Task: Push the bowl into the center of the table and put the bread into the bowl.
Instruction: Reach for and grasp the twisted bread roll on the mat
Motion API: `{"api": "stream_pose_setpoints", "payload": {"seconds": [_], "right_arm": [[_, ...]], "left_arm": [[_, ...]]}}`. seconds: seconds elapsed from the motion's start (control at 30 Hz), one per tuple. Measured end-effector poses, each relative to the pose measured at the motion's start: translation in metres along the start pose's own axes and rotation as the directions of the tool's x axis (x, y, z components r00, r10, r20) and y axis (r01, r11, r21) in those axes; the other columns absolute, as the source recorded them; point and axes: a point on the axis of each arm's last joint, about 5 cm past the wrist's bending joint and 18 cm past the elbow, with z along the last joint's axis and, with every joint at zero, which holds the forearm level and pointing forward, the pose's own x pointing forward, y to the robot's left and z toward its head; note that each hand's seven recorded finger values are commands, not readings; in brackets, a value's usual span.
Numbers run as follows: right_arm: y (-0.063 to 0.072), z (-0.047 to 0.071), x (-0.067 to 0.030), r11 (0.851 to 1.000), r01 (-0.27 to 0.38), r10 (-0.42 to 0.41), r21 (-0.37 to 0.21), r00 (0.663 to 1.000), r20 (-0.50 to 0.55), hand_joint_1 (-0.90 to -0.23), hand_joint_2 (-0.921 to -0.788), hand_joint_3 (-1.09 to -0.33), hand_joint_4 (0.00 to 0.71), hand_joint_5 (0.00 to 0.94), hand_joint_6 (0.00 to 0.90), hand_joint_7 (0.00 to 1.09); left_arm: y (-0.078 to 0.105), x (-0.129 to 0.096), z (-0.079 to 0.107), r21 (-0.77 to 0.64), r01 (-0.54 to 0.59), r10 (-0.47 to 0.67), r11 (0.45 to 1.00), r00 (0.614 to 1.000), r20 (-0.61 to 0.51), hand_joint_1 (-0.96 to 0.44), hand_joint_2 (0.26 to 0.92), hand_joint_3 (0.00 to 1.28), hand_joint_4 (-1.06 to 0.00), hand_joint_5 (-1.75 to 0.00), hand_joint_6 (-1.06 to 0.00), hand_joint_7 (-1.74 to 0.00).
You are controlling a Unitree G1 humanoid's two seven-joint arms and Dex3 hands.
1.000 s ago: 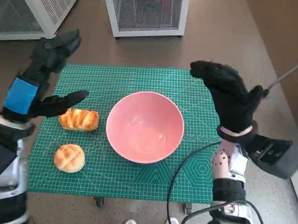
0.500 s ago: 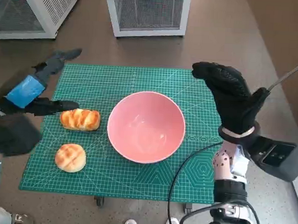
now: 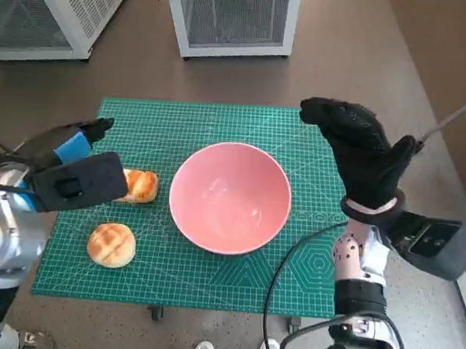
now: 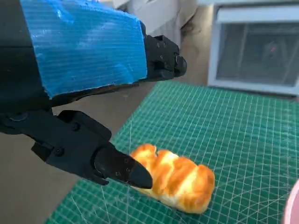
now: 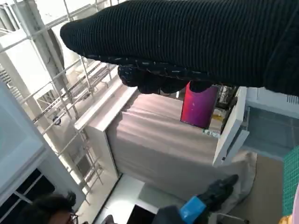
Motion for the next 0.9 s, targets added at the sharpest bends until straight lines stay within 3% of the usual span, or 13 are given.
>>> {"api": "stream_pose_setpoints", "payload": {"seconds": [0.4, 0.9], "right_arm": [[0.0, 0.0, -0.0001, 1.0, 0.002, -0.002, 0.014, 1.0, -0.004, -0.585, -0.921, -0.575, 0.229, 0.002, 0.363, 0.0], [-0.003, 0.003, -0.0004, 1.0, 0.002, -0.002, -0.002, 1.0, -0.001, -0.576, -0.921, -0.582, 0.227, 0.0, 0.359, 0.0]], "left_arm": [[-0.018, 0.022, -0.003, 0.02, 0.115, -0.114, 0.993, 0.992, -0.06, -0.03, 0.756, 0.0, -0.04, 0.0, -0.21, -0.01], [-0.038, 0.043, -0.005, 0.058, 0.169, -0.162, 0.984, 0.98, -0.118, -0.08, 0.759, 0.0, -0.04, 0.0, -0.2, 0.0]]}}
